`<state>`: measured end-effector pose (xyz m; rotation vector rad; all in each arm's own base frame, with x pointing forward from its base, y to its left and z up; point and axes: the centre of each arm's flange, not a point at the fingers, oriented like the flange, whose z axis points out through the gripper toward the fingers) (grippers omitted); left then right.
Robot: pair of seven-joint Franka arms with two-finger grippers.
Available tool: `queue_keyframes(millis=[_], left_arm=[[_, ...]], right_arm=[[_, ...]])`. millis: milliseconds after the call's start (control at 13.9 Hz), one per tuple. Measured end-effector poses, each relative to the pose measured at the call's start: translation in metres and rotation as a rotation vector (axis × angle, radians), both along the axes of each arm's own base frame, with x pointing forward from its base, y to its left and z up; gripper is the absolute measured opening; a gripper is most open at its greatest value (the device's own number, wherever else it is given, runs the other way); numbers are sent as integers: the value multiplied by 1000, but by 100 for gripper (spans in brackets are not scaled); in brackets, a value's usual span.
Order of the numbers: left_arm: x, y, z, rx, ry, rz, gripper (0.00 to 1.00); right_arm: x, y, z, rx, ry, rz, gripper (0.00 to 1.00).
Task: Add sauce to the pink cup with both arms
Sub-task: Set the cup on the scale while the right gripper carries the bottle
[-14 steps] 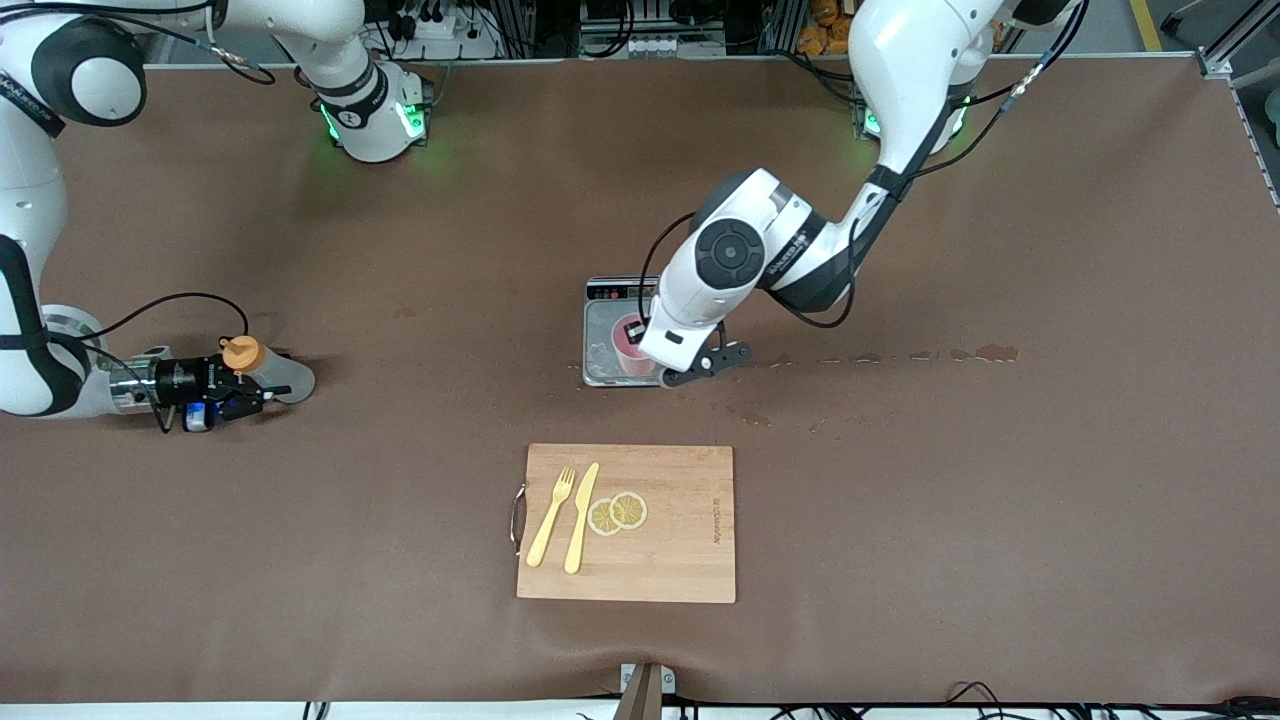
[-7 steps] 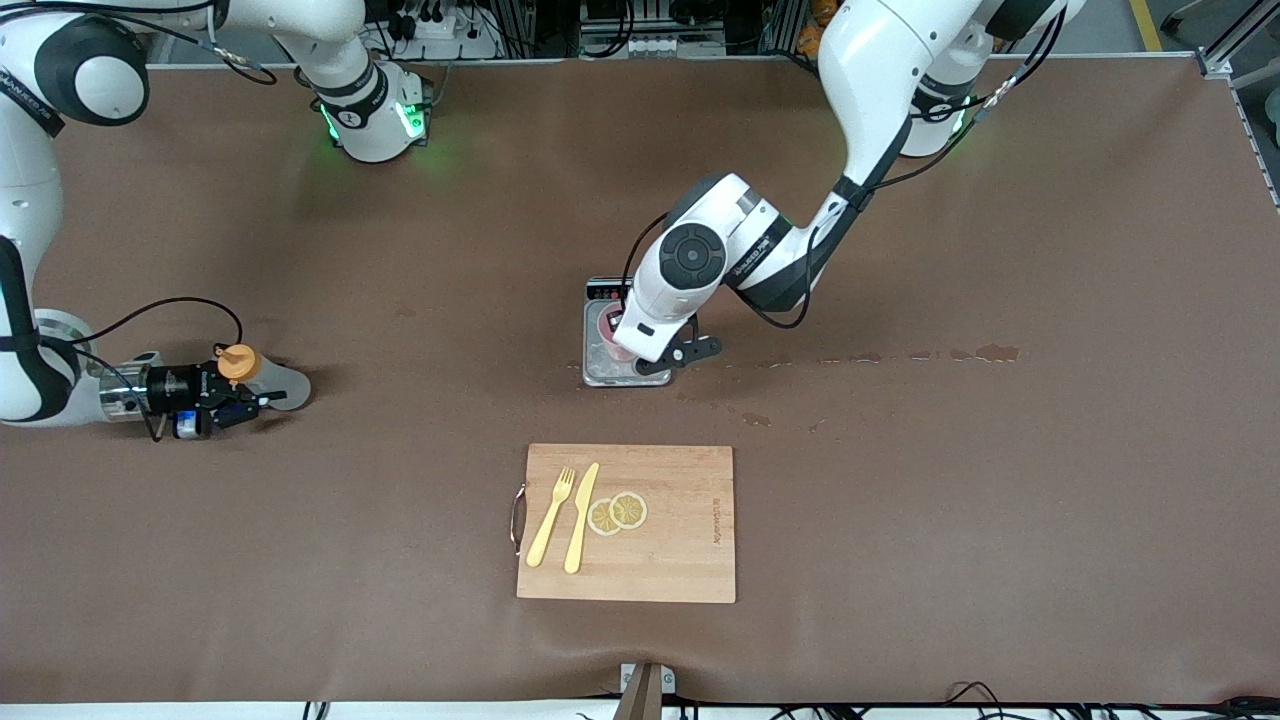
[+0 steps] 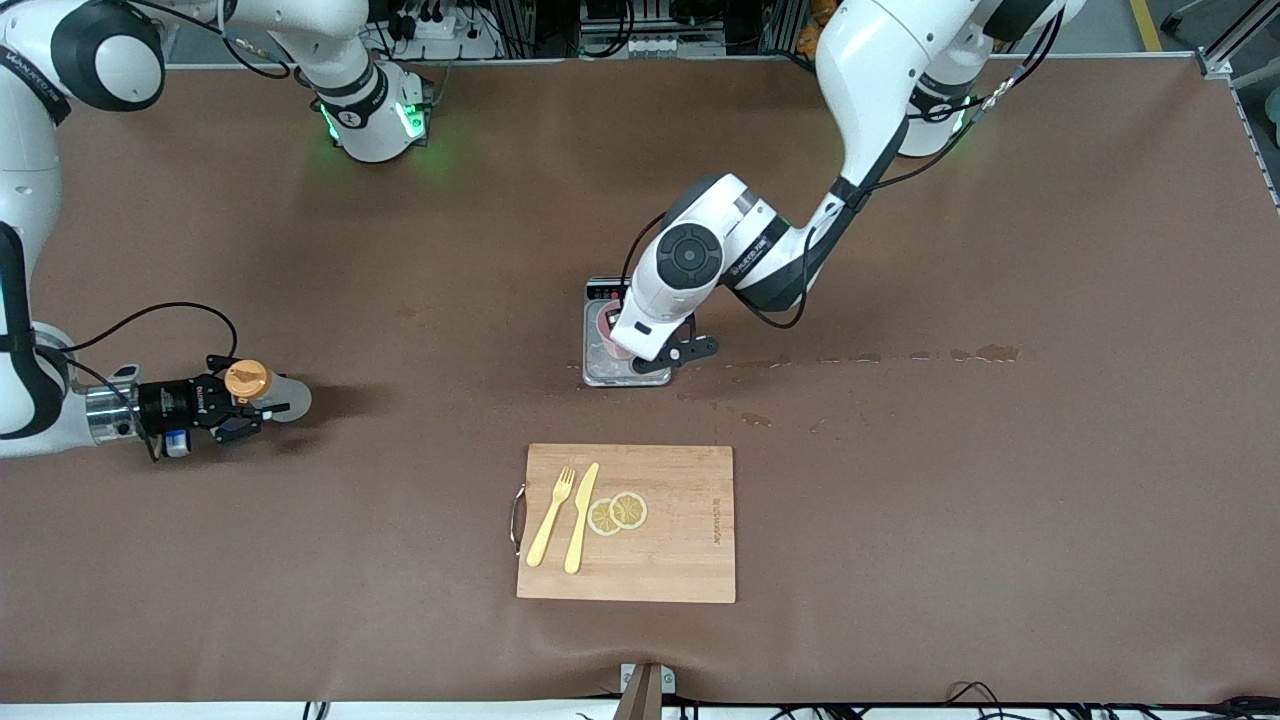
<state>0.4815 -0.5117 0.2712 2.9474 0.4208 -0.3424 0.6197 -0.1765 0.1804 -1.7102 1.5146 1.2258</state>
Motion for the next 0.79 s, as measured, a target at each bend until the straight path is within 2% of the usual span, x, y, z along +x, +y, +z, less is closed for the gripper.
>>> queue_keyframes(millis=[288, 647, 791], left_arm=[[-6, -9, 6, -8, -8, -14, 48], [9, -2, 51, -34, -57, 3, 97], [21, 11, 81, -46, -84, 24, 100]], right_arm=[[23, 43, 41, -132, 59, 57, 46], [43, 132, 115, -324, 105, 120, 46], [44, 155, 137, -378, 124, 117, 46]])
